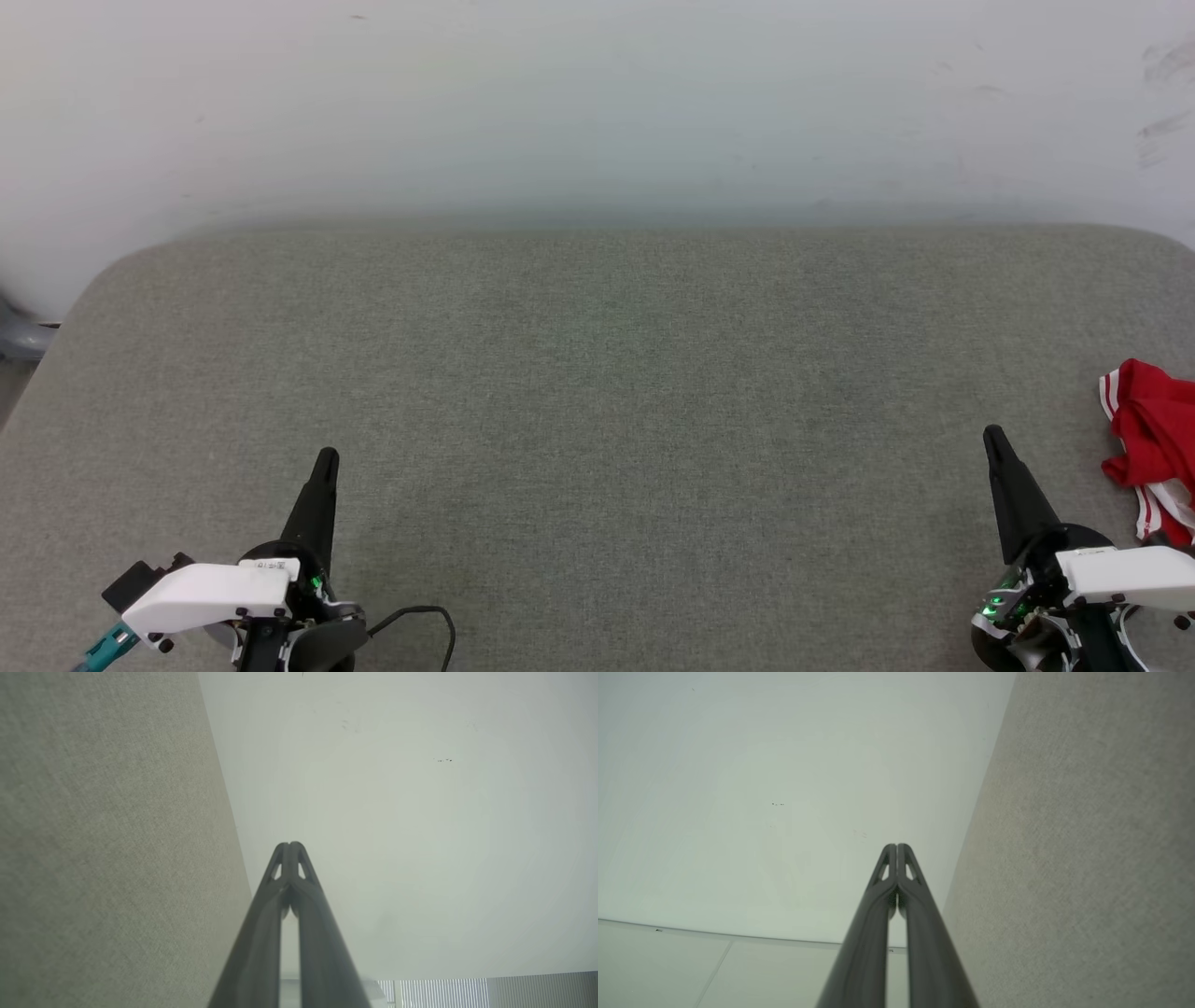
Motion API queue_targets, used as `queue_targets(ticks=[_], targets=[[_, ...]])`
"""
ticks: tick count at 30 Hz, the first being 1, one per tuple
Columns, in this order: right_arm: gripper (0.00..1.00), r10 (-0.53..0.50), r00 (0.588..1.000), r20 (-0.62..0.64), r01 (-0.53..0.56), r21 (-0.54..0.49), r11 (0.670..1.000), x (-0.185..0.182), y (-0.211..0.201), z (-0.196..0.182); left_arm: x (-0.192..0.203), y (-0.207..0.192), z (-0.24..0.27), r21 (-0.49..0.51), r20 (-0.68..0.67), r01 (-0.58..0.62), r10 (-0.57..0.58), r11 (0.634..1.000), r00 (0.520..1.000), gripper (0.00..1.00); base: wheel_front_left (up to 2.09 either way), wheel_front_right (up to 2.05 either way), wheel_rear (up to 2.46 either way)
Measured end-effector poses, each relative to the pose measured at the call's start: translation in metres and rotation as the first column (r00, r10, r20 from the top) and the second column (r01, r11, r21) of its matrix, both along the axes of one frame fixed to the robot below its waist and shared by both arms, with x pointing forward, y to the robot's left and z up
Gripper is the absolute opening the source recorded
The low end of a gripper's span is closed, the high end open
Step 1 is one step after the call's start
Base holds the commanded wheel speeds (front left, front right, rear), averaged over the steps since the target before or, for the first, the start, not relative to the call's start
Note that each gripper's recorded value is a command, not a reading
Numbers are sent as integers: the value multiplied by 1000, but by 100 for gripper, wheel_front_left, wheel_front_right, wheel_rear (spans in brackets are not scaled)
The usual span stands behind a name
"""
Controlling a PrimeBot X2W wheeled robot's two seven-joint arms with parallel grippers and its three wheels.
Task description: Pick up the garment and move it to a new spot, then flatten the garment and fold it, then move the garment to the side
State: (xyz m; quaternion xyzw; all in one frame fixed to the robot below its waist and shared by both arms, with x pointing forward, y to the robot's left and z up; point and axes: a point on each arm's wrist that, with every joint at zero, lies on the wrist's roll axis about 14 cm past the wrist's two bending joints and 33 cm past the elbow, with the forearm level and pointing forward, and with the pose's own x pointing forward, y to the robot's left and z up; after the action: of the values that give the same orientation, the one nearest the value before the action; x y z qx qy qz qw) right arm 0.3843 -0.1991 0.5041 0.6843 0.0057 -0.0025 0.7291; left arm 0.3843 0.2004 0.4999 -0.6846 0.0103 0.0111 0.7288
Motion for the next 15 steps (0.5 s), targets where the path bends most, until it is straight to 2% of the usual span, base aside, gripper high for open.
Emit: queue_targets(ticks=[9, 15], targets=[[0, -5, 1000, 1, 5, 60, 998, 3, -1, 0, 4, 0, 5, -60, 20, 1, 0, 998, 1000, 0, 0, 0, 0], [0, -7, 1000, 1, 7, 65, 998, 3, -1, 0, 4, 0, 5, -66, 22, 1, 1, 998, 1000, 0, 0, 0, 0]])
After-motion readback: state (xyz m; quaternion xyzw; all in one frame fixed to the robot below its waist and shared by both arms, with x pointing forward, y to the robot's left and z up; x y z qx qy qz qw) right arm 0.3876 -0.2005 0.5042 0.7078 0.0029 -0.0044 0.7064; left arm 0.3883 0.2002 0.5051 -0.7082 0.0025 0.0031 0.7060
